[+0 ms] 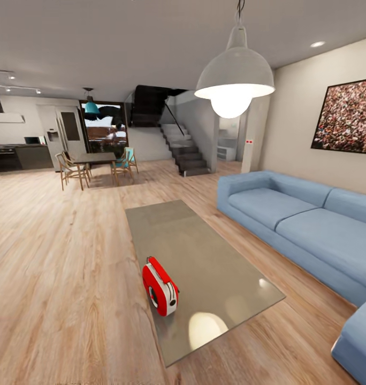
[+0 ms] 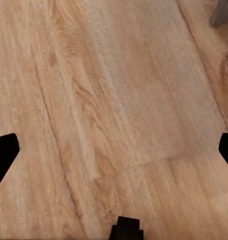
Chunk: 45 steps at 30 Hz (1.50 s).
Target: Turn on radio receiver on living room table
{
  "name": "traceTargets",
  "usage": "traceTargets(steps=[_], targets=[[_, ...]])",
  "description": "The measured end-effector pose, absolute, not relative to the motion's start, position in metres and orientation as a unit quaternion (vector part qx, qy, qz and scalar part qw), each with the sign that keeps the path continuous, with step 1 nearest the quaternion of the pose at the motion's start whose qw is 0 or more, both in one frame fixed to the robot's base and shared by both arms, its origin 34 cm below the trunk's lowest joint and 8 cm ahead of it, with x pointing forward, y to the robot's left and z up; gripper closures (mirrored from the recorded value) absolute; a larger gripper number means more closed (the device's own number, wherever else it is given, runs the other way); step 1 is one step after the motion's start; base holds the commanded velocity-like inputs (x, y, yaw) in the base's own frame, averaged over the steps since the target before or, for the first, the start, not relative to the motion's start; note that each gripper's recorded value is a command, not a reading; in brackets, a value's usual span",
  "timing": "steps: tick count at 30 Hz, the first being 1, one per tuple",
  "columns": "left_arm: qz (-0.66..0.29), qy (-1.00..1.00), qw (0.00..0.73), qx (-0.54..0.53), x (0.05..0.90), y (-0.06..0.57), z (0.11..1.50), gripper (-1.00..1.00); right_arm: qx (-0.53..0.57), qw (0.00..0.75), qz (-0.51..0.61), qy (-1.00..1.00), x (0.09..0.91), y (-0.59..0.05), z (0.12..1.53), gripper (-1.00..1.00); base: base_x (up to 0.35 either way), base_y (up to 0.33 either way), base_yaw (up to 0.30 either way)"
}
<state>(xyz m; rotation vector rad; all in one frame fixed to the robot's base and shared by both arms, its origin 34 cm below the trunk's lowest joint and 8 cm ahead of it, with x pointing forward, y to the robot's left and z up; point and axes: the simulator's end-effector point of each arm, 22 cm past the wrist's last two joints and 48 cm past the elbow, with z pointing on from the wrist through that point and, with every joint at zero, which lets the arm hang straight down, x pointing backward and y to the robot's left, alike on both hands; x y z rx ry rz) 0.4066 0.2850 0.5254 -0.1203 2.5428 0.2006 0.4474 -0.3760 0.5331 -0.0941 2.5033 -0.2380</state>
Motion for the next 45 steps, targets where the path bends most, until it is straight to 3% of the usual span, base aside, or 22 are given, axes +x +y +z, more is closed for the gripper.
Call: traceTargets(steps=[24,45], targets=[[0.076,0.953,0.289,-0.047,0.4063,0.2862,0.5254,-1.00,-0.038,0.307,-0.090,0.947,0.4474,-0.3755,0.5330,-1.00,0.002,-0.004,0.295],[0.075,0.953,0.289,-0.046,0.4063,0.2854,0.5253,-1.00,-0.038,0.307,-0.090,0.947,0.4474,-0.3753,0.5330,-1.00,0.178,-0.216,0.293]])
